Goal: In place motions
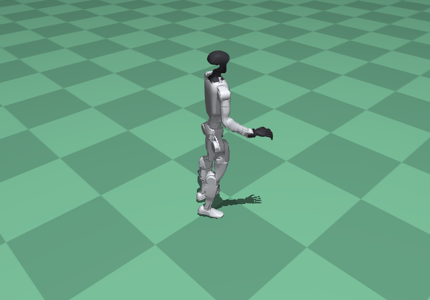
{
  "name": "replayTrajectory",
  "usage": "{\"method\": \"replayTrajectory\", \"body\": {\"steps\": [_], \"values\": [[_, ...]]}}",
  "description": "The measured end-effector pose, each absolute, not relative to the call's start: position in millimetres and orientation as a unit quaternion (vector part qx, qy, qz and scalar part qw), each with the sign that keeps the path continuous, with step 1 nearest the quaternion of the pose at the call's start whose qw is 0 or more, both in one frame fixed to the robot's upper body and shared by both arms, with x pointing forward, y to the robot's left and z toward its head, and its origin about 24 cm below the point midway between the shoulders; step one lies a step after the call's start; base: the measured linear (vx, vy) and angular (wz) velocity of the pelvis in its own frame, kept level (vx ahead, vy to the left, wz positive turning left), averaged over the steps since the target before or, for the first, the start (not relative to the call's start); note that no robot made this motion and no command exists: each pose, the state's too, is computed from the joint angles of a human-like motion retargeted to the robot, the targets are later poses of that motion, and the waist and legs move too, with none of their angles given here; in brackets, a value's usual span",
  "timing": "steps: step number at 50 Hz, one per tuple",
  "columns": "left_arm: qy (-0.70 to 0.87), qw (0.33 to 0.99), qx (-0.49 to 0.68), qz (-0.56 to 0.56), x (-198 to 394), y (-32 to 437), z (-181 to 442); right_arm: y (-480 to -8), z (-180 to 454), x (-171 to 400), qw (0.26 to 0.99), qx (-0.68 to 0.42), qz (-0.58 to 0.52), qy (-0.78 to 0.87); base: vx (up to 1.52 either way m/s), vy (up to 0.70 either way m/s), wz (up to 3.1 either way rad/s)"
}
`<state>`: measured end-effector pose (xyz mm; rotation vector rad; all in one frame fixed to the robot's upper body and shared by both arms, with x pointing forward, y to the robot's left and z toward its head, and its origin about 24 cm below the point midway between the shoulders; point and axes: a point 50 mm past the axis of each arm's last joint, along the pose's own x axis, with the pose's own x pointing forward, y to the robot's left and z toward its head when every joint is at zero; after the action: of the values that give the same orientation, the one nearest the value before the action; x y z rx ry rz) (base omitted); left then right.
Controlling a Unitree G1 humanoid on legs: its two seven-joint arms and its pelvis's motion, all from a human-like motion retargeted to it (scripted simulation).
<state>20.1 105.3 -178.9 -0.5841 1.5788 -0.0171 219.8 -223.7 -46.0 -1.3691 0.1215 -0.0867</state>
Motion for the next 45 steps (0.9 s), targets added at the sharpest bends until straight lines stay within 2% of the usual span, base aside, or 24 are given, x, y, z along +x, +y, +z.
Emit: {"method": "replayTrajectory", "body": {"steps": [2, 4, 7, 10, 12, 15, 17, 20, 23, 27, 30, 33, 35, 36, 38, 40, 42, 45], "values": [[0.659, 0.701, -0.272, 0.007, 40.1, 104.1, -178.6, -225.6, -96.5, 183.5, 0.764, -0.613, 0.018, 0.201, 0.00, 0.00, 0.00], [0.610, 0.740, -0.283, 0.025, 64.3, 106.9, -175.7, -229.9, -138.4, 135.1, 0.723, -0.590, 0.055, 0.356, 0.00, 0.00, 0.00], [0.525, 0.800, -0.288, 0.040, 107.1, 118.3, -163.7, -241.3, -165.2, 39.0, 0.582, -0.511, 0.115, 0.622, 0.00, 0.02, 0.00], [0.419, 0.868, -0.265, 0.015, 164.3, 134.0, -133.4, -248.8, -154.9, -46.6, 0.437, -0.317, 0.137, 0.830, 0.00, 0.04, 0.03], [0.326, 0.921, -0.214, -0.016, 205.9, 150.5, -97.7, -239.4, -151.3, -79.6, 0.438, -0.194, 0.074, 0.875, 0.00, 0.02, 0.27], [0.176, 0.979, -0.081, -0.056, 254.1, 182.6, -26.1, -214.0, -155.9, -101.3, 0.500, -0.038, -0.070, 0.862, 0.05, -0.02, 0.44], [0.083, 0.995, 0.031, -0.045, 275.1, 209.3, 26.1, -208.8, -157.6, -105.1, 0.524, 0.034, -0.142, 0.839, 0.07, -0.04, 0.33], [-0.055, 0.982, 0.179, 0.037, 290.0, 245.6, 108.7, -210.0, -156.7, -108.3, 0.524, 0.090, -0.197, 0.823, 0.00, 0.00, 0.00], [-0.219, 0.928, 0.240, 0.181, 288.5, 264.4, 188.3, -217.9, -156.8, -99.0, 0.525, 0.092, -0.185, 0.825, -0.04, 0.01, -0.33], [-0.451, 0.801, 0.267, 0.289, 264.0, 260.9, 270.9, -227.9, -162.3, -66.0, 0.566, 0.042, -0.127, 0.814, -0.02, 0.03, -0.35], [-0.538, 0.720, 0.285, 0.334, 251.0, 257.7, 304.0, -230.0, -169.1, -33.4, 0.616, -0.003, -0.060, 0.786, 0.01, 0.01, -0.07], [-0.557, 0.684, 0.296, 0.368, 255.0, 256.7, 319.4, -229.4, -172.8, -0.5, 0.662, -0.046, 0.000, 0.748, 0.00, 0.00, 0.00], [-0.516, 0.722, 0.288, 0.361, 274.7, 254.2, 319.6, -228.5, -173.4, 17.1, 0.683, -0.075, 0.030, 0.726, 0.00, 0.00, 0.00], [-0.441, 0.783, 0.289, 0.329, 296.5, 252.5, 312.1, -228.2, -173.3, 23.6, 0.690, -0.088, 0.041, 0.717, 0.00, 0.00, 0.00], [-0.255, 0.897, 0.294, 0.208, 337.4, 246.3, 285.7, -227.5, -173.0, 34.6, 0.699, -0.111, 0.061, 0.704, 0.00, 0.00, 0.00], [-0.061, 0.955, 0.287, 0.052, 358.9, 239.8, 250.0, -227.0, -172.3, 43.8, 0.704, -0.133, 0.081, 0.693, 0.00, 0.00, 0.00], [0.012, 0.960, 0.277, 0.026, 363.3, 235.0, 231.0, -226.4, -171.7, 50.7, 0.706, -0.152, 0.101, 0.684, 0.00, 0.00, 0.00], [-0.097, 0.934, 0.323, 0.117, 354.7, 241.8, 249.0, -226.1, -171.0, 57.0, 0.707, -0.175, 0.120, 0.675, 0.00, 0.00, 0.00]]}}
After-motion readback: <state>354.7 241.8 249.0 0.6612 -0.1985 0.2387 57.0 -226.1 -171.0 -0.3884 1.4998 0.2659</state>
